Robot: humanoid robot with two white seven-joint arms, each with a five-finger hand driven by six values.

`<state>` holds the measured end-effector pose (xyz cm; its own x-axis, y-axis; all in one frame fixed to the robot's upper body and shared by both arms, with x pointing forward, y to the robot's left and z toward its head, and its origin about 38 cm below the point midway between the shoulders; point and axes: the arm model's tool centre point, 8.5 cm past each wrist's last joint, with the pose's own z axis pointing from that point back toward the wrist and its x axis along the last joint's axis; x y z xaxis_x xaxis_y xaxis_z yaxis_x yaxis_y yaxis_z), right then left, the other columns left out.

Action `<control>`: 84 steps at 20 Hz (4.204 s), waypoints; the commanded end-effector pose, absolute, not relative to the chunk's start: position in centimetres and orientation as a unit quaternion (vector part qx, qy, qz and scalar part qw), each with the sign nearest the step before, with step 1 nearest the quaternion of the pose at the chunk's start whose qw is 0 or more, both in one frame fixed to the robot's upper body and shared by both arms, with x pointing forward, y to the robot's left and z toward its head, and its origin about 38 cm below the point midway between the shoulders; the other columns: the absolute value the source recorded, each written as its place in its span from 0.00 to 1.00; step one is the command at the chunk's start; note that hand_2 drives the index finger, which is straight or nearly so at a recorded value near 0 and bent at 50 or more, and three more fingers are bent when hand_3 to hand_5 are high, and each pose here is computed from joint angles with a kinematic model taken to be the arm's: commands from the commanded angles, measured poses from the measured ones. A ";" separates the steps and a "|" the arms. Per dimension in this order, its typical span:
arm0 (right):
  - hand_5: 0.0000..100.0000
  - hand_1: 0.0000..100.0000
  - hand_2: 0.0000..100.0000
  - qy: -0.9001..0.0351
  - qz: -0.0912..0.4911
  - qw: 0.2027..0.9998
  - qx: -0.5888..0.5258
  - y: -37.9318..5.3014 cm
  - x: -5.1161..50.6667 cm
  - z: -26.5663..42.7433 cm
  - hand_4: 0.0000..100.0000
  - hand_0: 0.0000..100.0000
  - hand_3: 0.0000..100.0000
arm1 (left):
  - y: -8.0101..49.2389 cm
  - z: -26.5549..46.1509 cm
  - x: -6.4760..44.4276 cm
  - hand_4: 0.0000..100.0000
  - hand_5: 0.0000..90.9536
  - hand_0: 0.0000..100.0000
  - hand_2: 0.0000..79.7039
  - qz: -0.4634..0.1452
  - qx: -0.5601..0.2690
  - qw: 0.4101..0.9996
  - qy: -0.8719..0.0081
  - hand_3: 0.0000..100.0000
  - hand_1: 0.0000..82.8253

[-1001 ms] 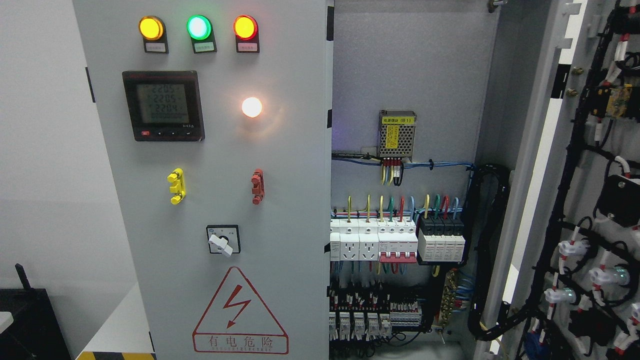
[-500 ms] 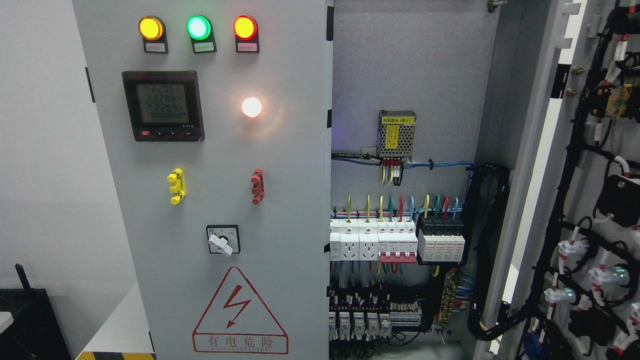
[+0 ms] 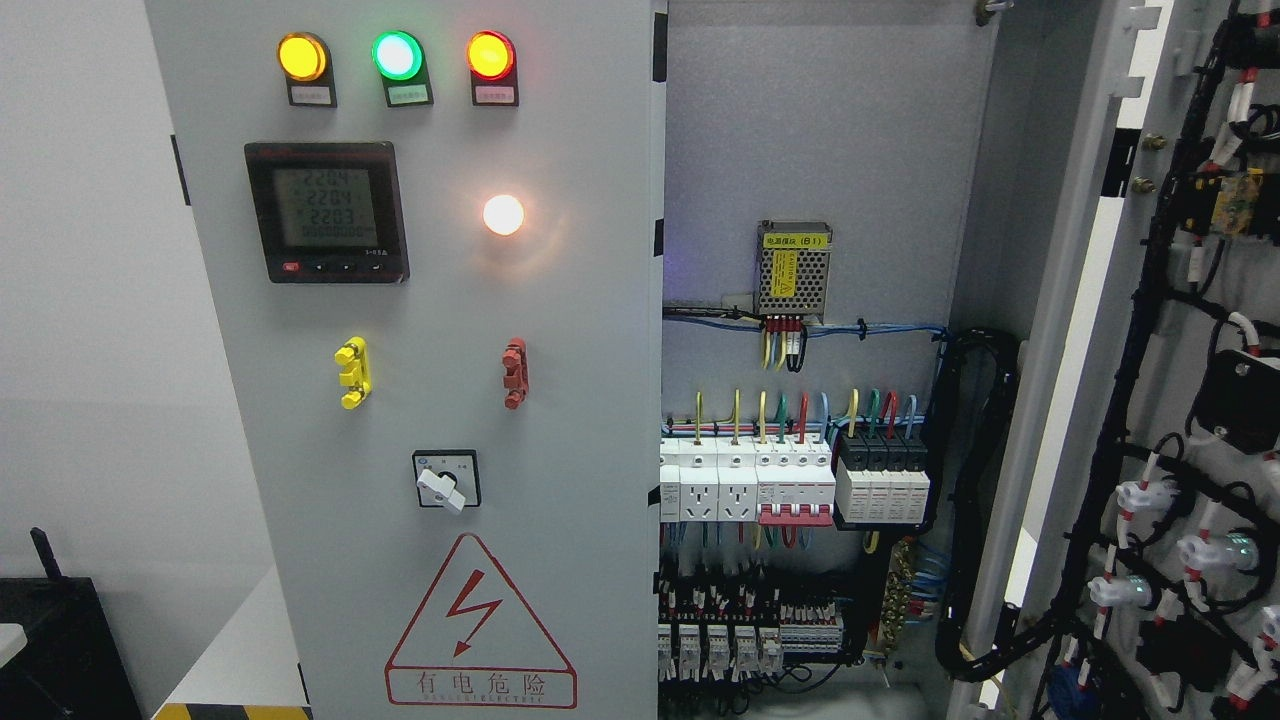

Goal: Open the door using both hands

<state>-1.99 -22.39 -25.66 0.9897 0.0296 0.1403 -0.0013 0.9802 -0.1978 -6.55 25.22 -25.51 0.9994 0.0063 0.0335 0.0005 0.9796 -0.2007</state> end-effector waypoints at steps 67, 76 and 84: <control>0.00 0.39 0.00 -0.803 0.062 0.583 0.112 -14.2 35.2 13.4 0.00 0.12 0.00 | 22.3 -25.6 -5.6 0.00 0.00 0.12 0.00 0.035 -0.121 0.992 -0.028 0.00 0.47; 0.00 0.39 0.00 -0.794 0.070 0.590 0.130 -12.8 39.4 15.6 0.00 0.12 0.00 | 22.3 -25.6 -5.6 0.00 0.00 0.12 0.00 0.035 -0.121 0.992 -0.028 0.00 0.47; 0.00 0.39 0.00 -0.771 0.064 0.616 0.148 -12.7 41.9 15.2 0.00 0.12 0.00 | 22.3 -25.6 -5.6 0.00 0.00 0.12 0.00 0.035 -0.121 0.992 -0.028 0.00 0.47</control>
